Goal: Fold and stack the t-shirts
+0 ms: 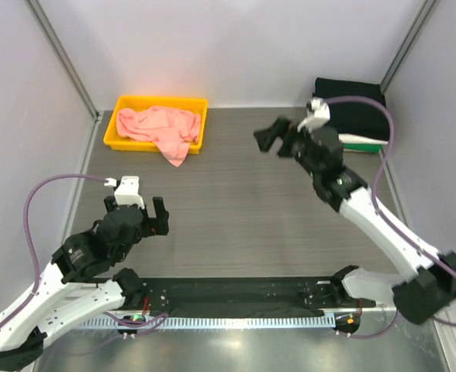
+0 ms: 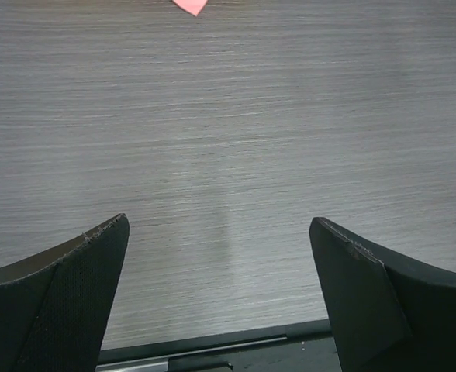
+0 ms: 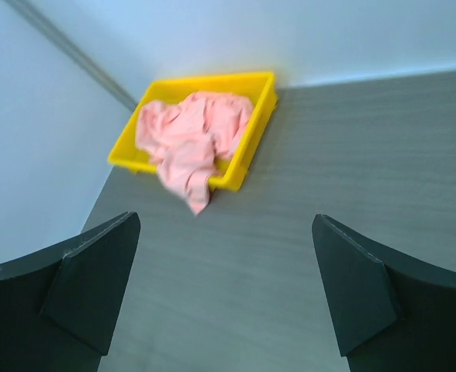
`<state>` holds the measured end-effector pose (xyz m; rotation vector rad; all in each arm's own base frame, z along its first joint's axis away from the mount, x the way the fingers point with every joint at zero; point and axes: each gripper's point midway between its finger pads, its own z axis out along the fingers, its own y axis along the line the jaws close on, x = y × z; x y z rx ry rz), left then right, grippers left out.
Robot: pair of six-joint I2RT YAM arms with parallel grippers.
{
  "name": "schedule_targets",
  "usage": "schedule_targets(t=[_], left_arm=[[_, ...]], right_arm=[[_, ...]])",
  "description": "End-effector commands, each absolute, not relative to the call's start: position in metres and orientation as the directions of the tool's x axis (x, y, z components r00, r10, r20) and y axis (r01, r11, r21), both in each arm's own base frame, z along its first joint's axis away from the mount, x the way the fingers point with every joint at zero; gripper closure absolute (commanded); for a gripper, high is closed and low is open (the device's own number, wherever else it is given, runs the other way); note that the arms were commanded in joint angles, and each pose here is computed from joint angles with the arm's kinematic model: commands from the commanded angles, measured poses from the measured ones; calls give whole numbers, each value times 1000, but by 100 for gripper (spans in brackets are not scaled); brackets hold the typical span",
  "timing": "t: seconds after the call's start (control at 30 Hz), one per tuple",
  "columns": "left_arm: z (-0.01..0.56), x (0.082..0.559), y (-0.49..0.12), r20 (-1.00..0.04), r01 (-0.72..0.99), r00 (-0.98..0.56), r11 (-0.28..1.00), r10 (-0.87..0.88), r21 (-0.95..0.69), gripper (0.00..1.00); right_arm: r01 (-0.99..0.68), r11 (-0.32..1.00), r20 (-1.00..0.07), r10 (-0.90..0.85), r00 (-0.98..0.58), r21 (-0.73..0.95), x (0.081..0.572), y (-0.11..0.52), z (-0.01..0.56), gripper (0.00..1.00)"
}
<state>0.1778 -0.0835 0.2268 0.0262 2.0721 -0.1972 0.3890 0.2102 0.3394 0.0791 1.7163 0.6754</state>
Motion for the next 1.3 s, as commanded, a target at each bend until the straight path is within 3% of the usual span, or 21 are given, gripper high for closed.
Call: schedule_targets(t=[0.0,0.13,0.2,0.37,0.5,0.8,0.83,1.13,1.2,1.23,1.27], left_arm=[[247,187,-74,-897,27,-426,990,-116,-141,0],[262,201,-69,-917,-39,-385,994,-106,-99,0],[267,219,-69,-917,-88,-398,996,-23,13,0],[301,275,-98,-899,-47,-437,999,-32,-13,0],[262,348,-74,-799,-172,-586,984,-136,-41,0],[207,483,-47,-696,-286,-659,951,-285,-119,0],[176,497,-46,-652,-301,-700,948,-292,-101,0],[106,569,-33,-572,-364,-739,925,-356,-106,1],[94,578,-37,-559,-361,-744,924,-365,-123,15],[91,581,-43,-549,-348,-746,924,-377,-161,29],[93,584,-47,-550,-343,-741,921,-386,-185,64]], right_arm=[[-295,813,-825,348,-445,502,326,211,261,0],[-300,776,-772,345,-534,555,266,215,226,0],[-302,779,-751,303,-587,550,240,222,204,0],[-293,777,-729,289,-620,558,208,215,188,0],[-291,775,-728,295,-618,561,198,207,187,0],[-339,766,-736,244,-632,546,185,205,201,0],[-338,773,-737,234,-633,536,184,203,200,0],[-348,787,-753,212,-622,509,184,198,207,0],[-349,791,-755,205,-624,503,185,199,206,0],[-348,795,-756,199,-624,496,186,199,205,0],[-343,801,-756,196,-625,491,188,199,203,0]])
